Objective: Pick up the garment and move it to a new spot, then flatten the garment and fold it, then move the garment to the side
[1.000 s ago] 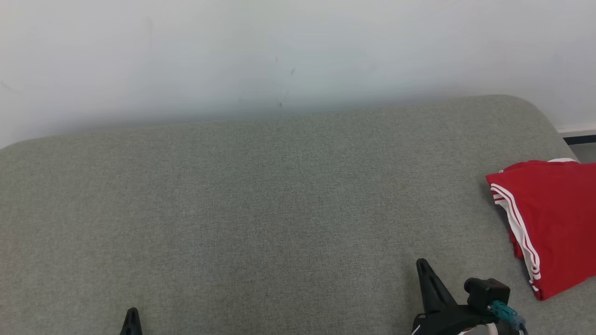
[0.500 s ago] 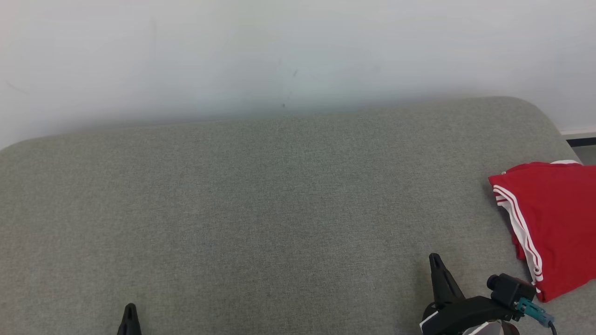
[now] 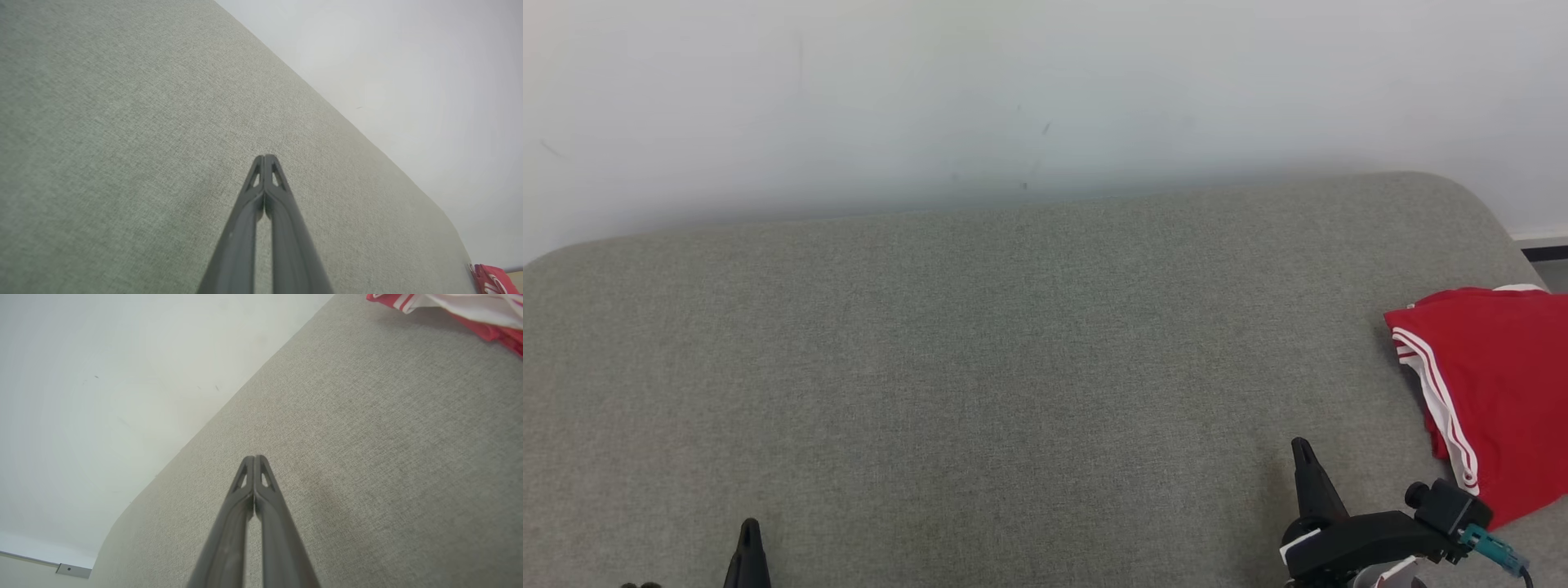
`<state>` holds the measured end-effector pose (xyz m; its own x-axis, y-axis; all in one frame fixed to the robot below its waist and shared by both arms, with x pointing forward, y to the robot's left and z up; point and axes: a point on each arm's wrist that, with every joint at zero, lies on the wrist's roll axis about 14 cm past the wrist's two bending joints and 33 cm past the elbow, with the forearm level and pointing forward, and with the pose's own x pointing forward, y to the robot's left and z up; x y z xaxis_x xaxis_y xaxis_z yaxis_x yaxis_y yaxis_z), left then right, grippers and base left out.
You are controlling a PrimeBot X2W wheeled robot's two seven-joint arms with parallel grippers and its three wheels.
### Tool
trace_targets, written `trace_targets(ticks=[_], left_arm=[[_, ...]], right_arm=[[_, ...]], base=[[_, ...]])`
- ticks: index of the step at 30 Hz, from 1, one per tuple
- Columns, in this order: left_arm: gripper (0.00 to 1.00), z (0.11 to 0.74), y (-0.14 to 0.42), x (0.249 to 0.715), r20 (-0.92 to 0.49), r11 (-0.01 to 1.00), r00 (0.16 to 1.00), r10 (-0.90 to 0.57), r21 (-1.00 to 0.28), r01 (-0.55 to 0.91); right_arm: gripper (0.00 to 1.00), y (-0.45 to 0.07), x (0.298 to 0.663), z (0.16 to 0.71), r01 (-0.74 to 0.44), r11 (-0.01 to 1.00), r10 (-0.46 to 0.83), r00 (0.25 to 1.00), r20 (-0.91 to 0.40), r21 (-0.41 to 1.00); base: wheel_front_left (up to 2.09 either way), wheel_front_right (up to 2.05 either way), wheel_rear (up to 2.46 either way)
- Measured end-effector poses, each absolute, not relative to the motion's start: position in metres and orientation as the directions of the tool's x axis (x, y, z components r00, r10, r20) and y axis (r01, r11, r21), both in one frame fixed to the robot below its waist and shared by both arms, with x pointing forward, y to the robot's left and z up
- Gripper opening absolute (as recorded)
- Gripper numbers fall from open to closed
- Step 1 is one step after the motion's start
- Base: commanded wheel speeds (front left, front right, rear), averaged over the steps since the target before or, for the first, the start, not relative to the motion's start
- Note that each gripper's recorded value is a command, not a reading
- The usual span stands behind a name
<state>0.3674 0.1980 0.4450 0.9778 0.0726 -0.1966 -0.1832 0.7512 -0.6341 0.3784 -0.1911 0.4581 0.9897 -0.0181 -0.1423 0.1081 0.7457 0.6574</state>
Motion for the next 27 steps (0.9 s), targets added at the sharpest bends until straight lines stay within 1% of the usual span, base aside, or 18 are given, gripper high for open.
trace_targets(ticks=[13,27], left_arm=[[0.00,0.452,0.197,0.372,-0.185,0.624,0.981,0.057,-0.760,-0.180],[0.00,0.462,0.197,0.377,-0.161,0.494,0.986,0.043,-0.855,-0.161]], right_arm=[[0.00,-0.195,0.381,0.465,0.120,0.620,-0.027,0.991,-0.131,0.775],[0.00,-0.198,0.382,0.473,0.115,0.490,-0.028,0.993,-0.116,0.864]], base=[[0.00,0.00,0.00],[0.00,0.00,0.00]])
